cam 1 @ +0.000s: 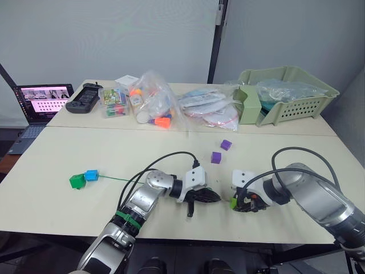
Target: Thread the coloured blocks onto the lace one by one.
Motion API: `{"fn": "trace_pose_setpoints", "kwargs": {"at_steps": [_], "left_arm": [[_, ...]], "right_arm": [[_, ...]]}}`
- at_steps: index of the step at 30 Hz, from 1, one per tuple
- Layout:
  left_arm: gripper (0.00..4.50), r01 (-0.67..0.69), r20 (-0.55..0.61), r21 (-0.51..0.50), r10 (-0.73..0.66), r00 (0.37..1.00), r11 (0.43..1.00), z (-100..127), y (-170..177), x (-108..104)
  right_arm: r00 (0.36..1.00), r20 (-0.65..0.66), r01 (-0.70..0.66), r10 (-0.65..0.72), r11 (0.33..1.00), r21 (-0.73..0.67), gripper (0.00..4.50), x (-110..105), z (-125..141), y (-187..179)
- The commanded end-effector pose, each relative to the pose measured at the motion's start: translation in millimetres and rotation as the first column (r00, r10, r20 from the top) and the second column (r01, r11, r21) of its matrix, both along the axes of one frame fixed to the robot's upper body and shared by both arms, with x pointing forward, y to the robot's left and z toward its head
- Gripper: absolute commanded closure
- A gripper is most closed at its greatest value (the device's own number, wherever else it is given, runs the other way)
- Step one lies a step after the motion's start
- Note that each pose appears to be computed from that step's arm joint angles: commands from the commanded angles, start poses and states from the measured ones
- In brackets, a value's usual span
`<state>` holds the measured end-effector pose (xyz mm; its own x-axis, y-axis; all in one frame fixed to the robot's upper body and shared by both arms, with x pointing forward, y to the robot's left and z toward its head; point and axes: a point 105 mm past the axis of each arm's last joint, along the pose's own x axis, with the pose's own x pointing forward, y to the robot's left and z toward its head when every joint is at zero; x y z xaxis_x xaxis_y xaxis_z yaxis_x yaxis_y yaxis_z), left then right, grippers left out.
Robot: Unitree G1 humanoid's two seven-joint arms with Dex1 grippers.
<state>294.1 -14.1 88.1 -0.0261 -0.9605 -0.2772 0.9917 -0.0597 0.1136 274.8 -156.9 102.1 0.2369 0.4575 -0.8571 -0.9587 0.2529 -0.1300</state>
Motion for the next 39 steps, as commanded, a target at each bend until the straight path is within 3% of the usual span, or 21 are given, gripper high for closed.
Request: {"fn": "trace_pose_setpoints", "kwargs": {"at_steps": [1,16,17,24,31,38,39], "left_arm": [[4.5,0.028,0.021,-0.021,-0.027,0.999,0.999,6.4,-9.9,-2.6],[4.5,0.08,0.017,-0.038,-0.08,0.997,0.996,4.3,-44.2,-7.2],[3.94,0.076,0.01,-0.042,-0.076,0.997,0.996,4.6,-44.3,-6.9],[1.88,0.073,0.037,-0.007,-0.073,0.997,0.997,6.7,-29.6,-2.4],[1.85,0.055,0.073,0.048,-0.059,0.996,0.997,3.7,-6.1,2.3],[1.85,0.056,0.065,0.04,-0.059,0.996,0.998,1.3,-8.0,-0.2],[2.12,0.057,0.065,0.036,-0.06,0.996,0.998,1.6,-9.5,-0.7]], "right_arm": [[1.0,-0.031,0.0,-0.001,1.0,-0.01,3.23,-4.3,-6.2,-1.1],[1.0,-0.03,0.006,-0.006,1.0,-0.012,3.23,-4.2,-4.1,-2.5],[1.0,-0.03,0.006,-0.006,1.0,-0.011,3.23,-4.2,-4.2,-2.4],[0.999,-0.034,0.002,-0.002,1.0,-0.007,3.23,-4.2,-6.4,-0.4],[0.999,-0.035,0.0,0.0,1.0,-0.005,3.23,-4.5,-8.4,0.9],[0.999,-0.034,0.0,0.0,1.0,-0.003,3.23,-4.1,-8.9,1.3],[0.999,-0.033,0.0,0.0,1.0,-0.003,3.23,-4.0,-8.7,1.3]]}}
